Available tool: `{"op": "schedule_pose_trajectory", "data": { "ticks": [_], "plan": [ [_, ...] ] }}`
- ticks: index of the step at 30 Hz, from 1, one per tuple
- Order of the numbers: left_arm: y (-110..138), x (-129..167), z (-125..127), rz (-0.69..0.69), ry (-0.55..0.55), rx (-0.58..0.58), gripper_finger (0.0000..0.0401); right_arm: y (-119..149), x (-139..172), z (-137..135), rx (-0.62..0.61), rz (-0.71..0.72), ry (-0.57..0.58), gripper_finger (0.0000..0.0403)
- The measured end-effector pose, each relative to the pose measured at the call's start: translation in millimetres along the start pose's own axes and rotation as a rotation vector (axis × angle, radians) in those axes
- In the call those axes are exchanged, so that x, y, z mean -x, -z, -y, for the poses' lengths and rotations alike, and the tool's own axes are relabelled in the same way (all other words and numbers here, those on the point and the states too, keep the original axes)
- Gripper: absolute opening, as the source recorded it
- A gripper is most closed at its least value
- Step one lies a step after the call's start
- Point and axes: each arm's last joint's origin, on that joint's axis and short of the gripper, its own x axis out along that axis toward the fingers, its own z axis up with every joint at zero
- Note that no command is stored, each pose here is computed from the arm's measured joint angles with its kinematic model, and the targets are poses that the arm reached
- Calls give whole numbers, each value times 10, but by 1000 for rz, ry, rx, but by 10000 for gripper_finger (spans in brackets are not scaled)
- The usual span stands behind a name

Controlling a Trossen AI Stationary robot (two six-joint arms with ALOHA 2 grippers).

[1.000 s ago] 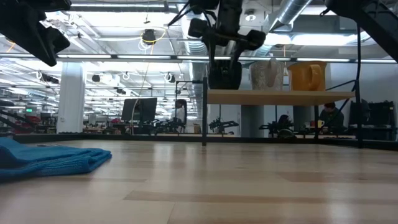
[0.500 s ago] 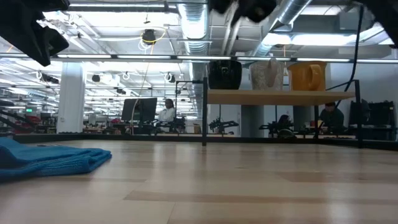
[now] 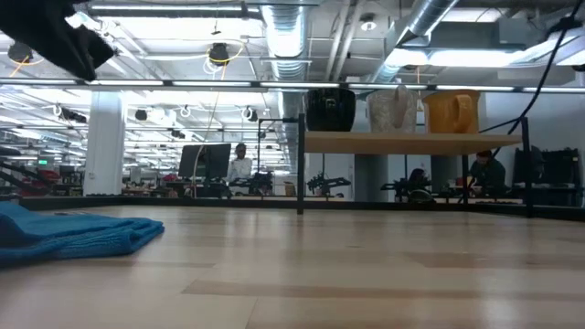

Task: Stack small to large cups/mugs on shelf
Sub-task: Return to Home Position

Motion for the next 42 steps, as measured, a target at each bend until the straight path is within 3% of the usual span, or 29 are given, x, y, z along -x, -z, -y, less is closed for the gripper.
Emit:
{"op": "schedule_pose_trajectory", "data": {
  "ticks": [3, 6, 14, 21, 27, 32, 37, 42],
  "plan": [
    [-46, 1, 17, 53, 3, -19, 82, 115, 203, -32, 152, 171, 53, 260],
    [-116, 8, 29, 142, -27, 5, 82, 163, 427, 29, 219, 235, 37, 260],
    [-325, 66, 54, 407, -123, 112, 82, 173, 1065, 471, 412, 264, -104, 260],
    [-428, 126, 25, 572, -287, 203, 82, 205, 1464, 902, 563, 298, -232, 260],
    [-433, 139, 6, 609, -348, 260, 82, 321, 1424, 1225, 598, 310, -161, 260],
    [-433, 142, 0, 621, -365, 288, 82, 525, 1222, 1465, 550, 300, -140, 260],
    [-433, 150, -14, 633, -425, 272, 82, 769, 976, 1717, 502, 352, -214, 260],
    [-440, 145, -30, 632, -432, 276, 82, 1030, 741, 1993, 504, 433, -379, 260]
  ]
}}
